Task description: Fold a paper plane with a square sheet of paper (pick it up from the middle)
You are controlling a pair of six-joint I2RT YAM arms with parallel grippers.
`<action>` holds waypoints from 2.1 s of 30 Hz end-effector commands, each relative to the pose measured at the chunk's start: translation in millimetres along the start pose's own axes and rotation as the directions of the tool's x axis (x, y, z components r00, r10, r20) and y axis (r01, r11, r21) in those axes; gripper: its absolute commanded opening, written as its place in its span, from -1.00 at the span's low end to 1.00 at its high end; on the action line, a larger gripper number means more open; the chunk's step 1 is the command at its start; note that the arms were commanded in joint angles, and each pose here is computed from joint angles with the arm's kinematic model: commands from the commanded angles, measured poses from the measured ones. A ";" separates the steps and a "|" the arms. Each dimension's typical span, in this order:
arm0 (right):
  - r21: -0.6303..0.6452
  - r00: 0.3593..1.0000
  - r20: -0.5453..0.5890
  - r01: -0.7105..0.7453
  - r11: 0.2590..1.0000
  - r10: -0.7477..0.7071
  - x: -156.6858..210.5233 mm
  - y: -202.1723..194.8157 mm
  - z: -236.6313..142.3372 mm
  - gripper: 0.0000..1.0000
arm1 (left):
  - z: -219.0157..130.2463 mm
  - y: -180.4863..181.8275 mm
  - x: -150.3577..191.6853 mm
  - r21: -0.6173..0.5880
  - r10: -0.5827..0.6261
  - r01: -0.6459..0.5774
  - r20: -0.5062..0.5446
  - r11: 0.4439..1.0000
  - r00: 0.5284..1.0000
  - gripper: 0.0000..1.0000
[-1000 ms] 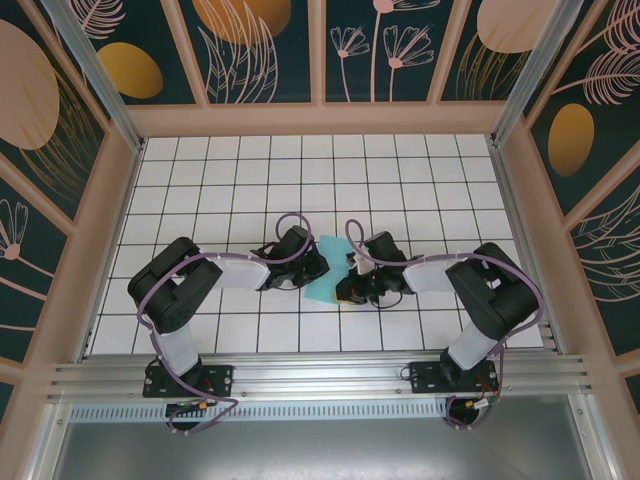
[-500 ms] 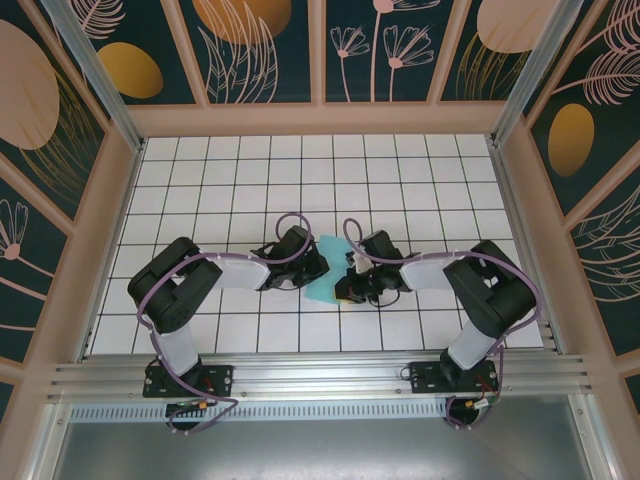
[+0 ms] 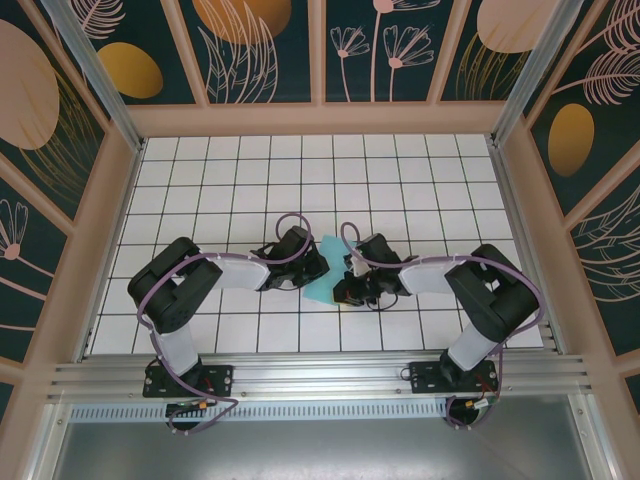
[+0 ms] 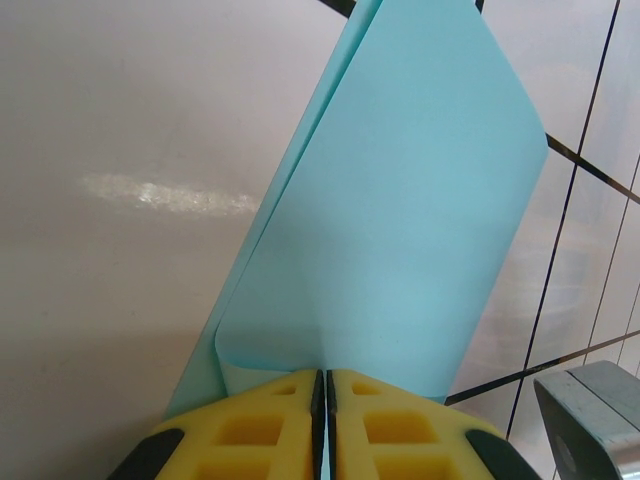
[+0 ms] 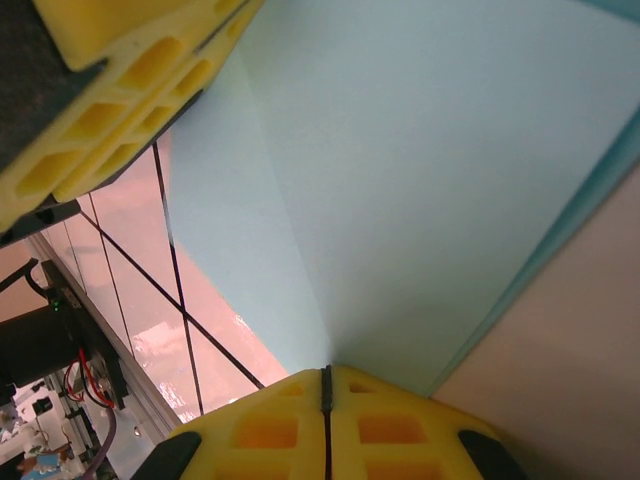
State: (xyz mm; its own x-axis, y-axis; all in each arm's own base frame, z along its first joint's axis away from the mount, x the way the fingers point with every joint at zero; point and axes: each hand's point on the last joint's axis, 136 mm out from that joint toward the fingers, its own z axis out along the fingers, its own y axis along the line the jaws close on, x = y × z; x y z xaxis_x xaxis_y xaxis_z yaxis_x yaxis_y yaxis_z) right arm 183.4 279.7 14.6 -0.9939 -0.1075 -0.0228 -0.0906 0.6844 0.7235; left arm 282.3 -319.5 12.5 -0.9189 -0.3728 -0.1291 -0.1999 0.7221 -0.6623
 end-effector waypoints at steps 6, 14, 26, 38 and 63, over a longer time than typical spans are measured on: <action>0.058 0.985 -0.104 -0.133 0.989 0.138 46.7 -29.5 1.4 -0.82 | 4.6 47.2 15.7 -0.145 -0.014 0.008 -0.039 0.989 0.999 -0.70; -0.025 0.998 -0.041 -0.058 0.998 0.057 24.9 6.3 -13.6 -0.81 | 5.3 45.5 17.1 -0.137 -0.005 -0.001 -0.047 0.991 0.999 -0.71; -0.032 0.997 0.077 -0.021 0.999 0.024 -25.1 27.1 -17.5 -0.83 | 6.0 39.3 16.4 -0.119 0.003 -0.009 -0.050 0.993 0.999 -0.71; 0.105 0.991 -0.003 -0.135 0.985 0.136 10.7 -36.9 4.5 -0.83 | 1.4 27.8 14.2 -0.083 0.018 -0.021 -0.042 0.996 0.999 -0.65; 0.118 0.992 0.010 -0.130 0.985 0.129 7.9 -37.0 3.0 -0.87 | -1.8 -15.1 35.0 0.086 -0.008 0.015 -0.088 0.996 0.996 -0.65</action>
State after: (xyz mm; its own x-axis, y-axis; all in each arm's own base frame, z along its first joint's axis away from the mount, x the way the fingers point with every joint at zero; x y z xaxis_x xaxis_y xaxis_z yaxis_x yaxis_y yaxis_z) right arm 193.4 276.6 14.2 -0.9995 -0.0318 -0.0047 -0.0253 0.6885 0.7248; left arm 254.4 -344.1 34.0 -0.9472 -0.3080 -0.0888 -0.1438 0.6560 -0.7409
